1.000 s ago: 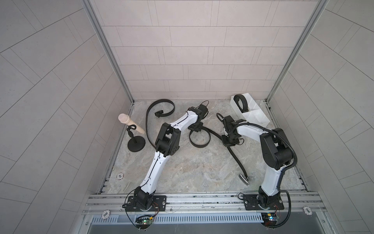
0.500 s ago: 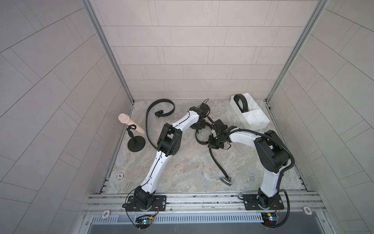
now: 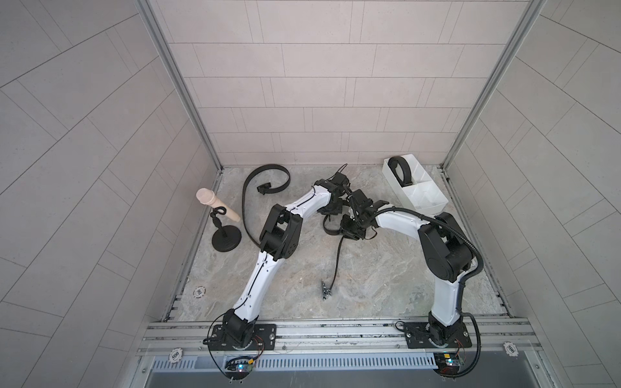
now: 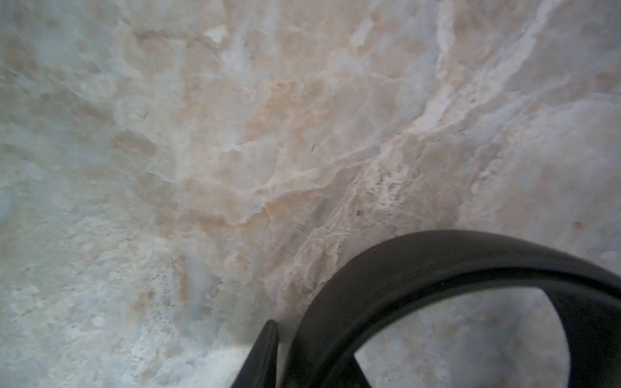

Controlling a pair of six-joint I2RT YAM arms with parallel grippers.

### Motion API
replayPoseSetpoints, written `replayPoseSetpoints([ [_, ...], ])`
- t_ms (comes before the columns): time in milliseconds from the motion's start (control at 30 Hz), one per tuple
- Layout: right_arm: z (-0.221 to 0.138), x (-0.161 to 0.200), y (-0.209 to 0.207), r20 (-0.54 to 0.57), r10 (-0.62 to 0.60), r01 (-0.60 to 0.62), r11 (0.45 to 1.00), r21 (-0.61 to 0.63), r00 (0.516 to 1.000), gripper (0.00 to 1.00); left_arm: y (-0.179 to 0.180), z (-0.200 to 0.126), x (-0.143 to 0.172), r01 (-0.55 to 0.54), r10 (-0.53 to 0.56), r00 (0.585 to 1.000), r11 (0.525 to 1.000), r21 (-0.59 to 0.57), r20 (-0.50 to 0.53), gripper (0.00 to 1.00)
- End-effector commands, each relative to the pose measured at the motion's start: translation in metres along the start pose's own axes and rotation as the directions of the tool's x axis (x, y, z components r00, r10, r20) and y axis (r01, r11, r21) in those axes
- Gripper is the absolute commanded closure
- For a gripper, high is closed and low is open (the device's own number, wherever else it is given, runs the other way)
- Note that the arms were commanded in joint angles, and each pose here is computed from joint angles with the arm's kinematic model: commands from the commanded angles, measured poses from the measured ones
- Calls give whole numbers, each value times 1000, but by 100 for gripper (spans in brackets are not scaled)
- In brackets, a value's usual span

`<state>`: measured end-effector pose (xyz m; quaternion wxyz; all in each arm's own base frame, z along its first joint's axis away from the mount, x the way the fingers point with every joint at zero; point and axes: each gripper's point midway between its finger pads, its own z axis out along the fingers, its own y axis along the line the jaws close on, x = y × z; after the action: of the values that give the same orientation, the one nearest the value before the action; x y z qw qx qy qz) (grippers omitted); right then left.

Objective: Place the belts into the storage roll
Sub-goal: Roll the belt at the center of the board.

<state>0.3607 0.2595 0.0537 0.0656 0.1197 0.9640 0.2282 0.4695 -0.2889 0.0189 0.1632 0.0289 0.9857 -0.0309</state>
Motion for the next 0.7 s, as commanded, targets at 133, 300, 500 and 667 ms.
replayPoseSetpoints([
  [133, -55, -10, -46, -22, -252, 247, 923, 295, 968, 59, -5, -3, 42, -52, 53, 994, 999, 9, -99, 58],
  [300, -51, -38, -65, -33, -284, 277, 892, 357, 958, 47, -12, -33, 26, -50, 52, 998, 997, 55, -25, 46],
  [500, -40, -54, -77, -66, -287, 290, 874, 389, 956, 39, -17, -78, 13, -57, 50, 997, 992, 111, 65, 24],
  [667, -29, -60, -83, -90, -291, 302, 868, 394, 953, 38, -14, -107, 37, -72, 61, 993, 990, 120, 98, 17],
])
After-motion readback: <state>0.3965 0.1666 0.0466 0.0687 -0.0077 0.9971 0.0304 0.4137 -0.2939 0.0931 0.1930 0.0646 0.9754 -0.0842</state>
